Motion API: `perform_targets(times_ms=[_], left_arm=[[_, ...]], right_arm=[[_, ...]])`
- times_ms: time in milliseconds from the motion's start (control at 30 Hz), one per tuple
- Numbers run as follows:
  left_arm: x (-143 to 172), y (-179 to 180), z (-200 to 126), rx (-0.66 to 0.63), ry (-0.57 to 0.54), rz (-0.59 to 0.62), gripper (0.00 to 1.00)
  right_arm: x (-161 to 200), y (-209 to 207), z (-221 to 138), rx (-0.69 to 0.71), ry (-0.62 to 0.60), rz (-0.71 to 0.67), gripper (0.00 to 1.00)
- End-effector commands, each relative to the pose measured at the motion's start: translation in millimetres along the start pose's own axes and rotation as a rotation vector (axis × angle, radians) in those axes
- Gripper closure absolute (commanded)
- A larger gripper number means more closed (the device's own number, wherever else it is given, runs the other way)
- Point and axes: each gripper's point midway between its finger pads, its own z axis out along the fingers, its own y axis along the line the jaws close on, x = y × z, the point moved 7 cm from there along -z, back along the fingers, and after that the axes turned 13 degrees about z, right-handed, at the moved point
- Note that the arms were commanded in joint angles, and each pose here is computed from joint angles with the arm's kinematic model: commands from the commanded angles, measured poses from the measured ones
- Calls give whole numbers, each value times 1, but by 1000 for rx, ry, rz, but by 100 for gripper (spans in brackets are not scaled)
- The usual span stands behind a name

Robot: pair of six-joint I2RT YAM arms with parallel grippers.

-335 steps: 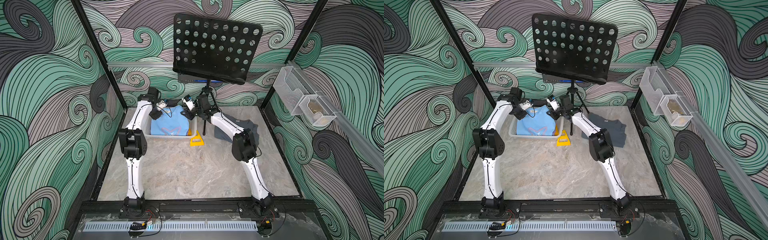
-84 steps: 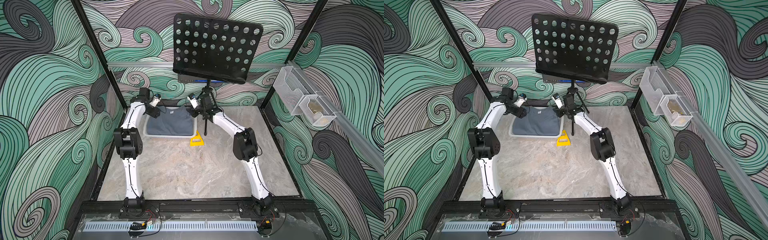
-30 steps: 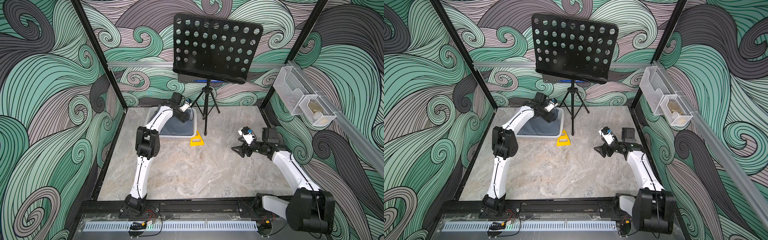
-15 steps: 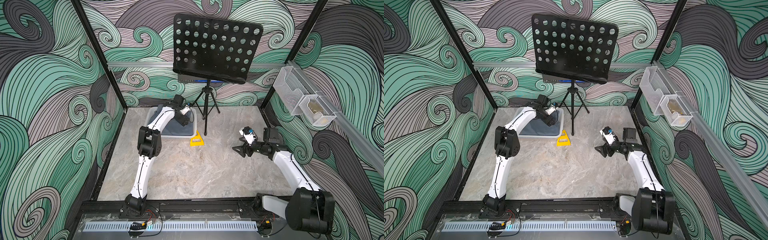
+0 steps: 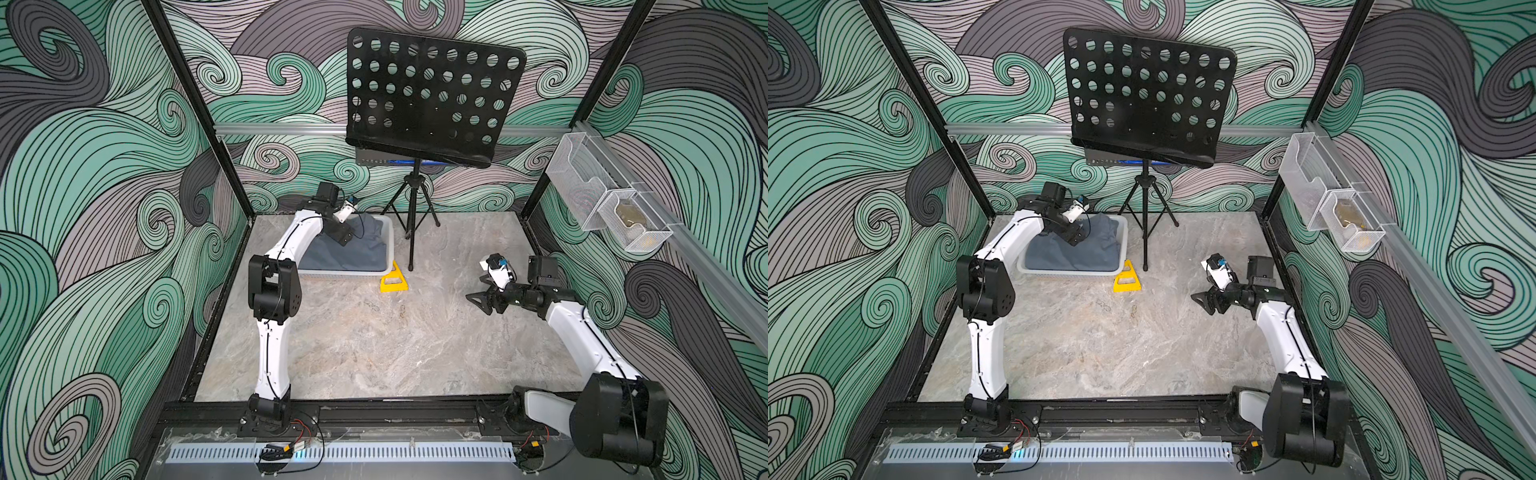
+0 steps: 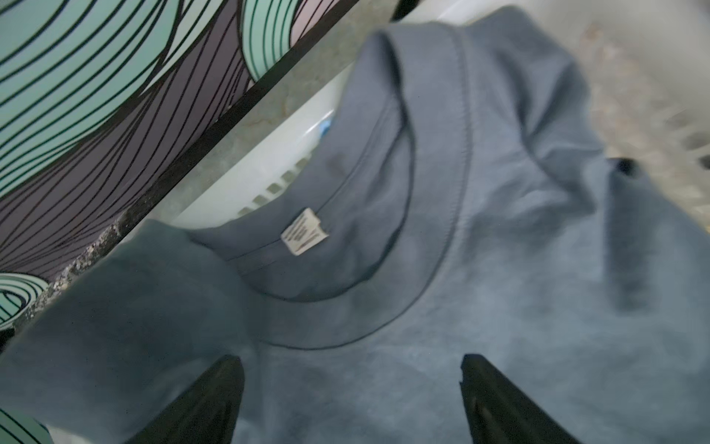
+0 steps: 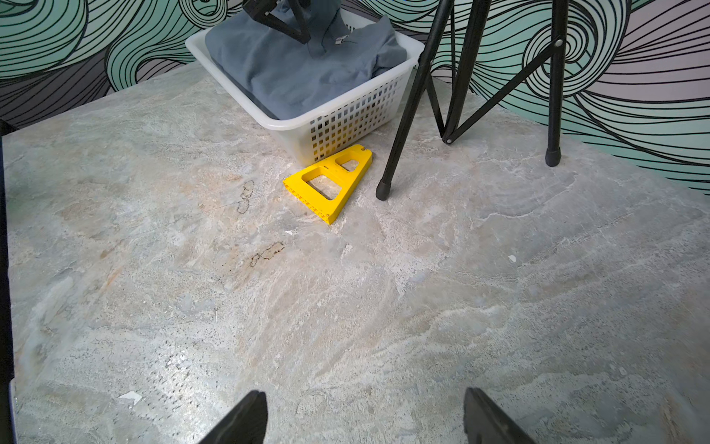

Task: Put the folded t-shirts into the basket
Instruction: Place the T-shirt in the bin.

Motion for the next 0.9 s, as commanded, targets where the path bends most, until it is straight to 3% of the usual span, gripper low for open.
perform_targets(times_ms=[0, 200, 300, 533, 733, 767, 867], left_arm=[[11, 22, 15, -13, 17, -66, 9], [42, 33, 52, 63, 87, -143, 8], [44, 30, 54, 97, 103, -148, 8], [19, 41, -2, 53, 4, -139, 6], [12, 38, -63, 26, -51, -117, 1], [12, 36, -74, 21, -57, -111, 1], [18, 28, -101, 13, -64, -98, 1]], right_arm=[[4, 2, 0, -41, -7, 8, 15], [7, -2, -3, -45, -15, 27, 15], [6, -3, -4, -44, -20, 32, 15], [-5, -6, -14, 27, -38, 19, 15], [-24, -18, -34, 255, -95, -35, 12], [-28, -19, -39, 295, -113, -38, 5], [-42, -26, -55, 438, -170, -47, 1]])
